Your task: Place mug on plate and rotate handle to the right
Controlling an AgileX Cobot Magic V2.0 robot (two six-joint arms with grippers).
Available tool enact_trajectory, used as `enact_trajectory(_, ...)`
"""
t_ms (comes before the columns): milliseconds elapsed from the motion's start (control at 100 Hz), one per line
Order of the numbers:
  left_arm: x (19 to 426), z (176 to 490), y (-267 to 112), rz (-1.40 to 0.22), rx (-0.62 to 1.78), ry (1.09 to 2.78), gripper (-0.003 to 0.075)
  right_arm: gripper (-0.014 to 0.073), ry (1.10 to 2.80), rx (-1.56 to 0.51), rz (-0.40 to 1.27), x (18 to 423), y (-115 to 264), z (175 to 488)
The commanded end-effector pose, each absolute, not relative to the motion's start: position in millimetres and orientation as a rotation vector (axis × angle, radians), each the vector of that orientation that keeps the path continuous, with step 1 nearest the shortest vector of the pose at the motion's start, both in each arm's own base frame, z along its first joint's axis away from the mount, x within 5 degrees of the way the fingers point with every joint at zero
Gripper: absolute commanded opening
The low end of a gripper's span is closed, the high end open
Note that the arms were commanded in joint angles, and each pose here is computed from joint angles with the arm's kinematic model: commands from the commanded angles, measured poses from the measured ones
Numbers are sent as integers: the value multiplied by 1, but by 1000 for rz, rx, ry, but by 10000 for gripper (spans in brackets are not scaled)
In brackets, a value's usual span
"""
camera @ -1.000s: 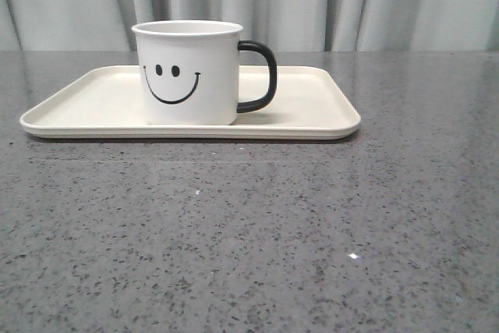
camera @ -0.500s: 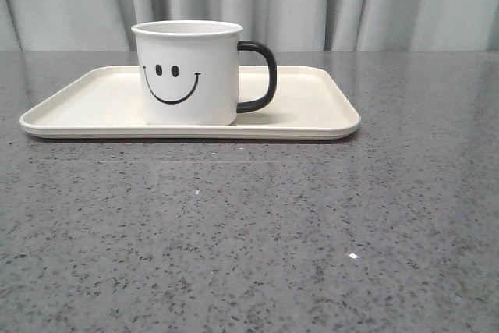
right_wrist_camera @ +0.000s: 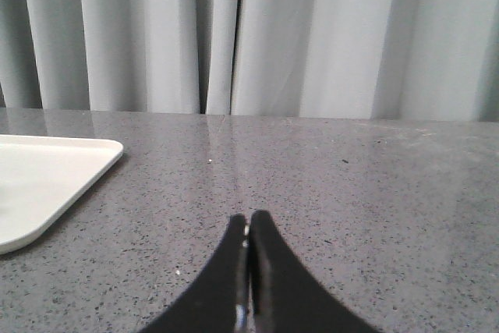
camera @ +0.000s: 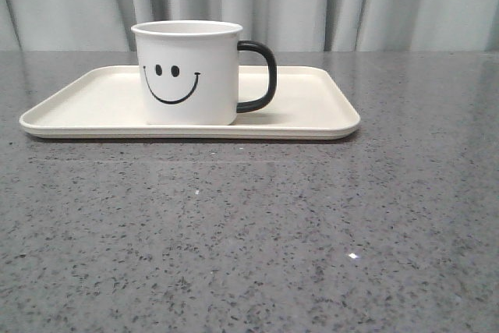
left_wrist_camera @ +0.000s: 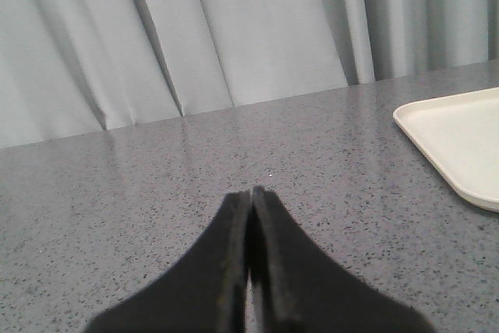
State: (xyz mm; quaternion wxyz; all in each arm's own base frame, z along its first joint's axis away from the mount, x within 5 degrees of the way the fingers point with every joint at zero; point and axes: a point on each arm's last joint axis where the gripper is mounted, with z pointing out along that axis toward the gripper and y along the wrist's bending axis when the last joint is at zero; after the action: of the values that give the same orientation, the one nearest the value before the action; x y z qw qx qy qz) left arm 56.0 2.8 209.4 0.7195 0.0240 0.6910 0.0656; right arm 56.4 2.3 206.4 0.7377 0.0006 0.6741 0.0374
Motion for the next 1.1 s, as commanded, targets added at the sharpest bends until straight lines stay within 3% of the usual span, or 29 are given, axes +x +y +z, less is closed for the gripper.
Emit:
enact_trajectory(0, 53, 214, 4, 158, 36, 1443, -20, -66, 1405, 30, 51, 54, -1, 212)
enact_trajectory(1090, 53, 214, 4, 158, 36, 1443, -20, -66, 1432, 13, 64, 54, 0, 210)
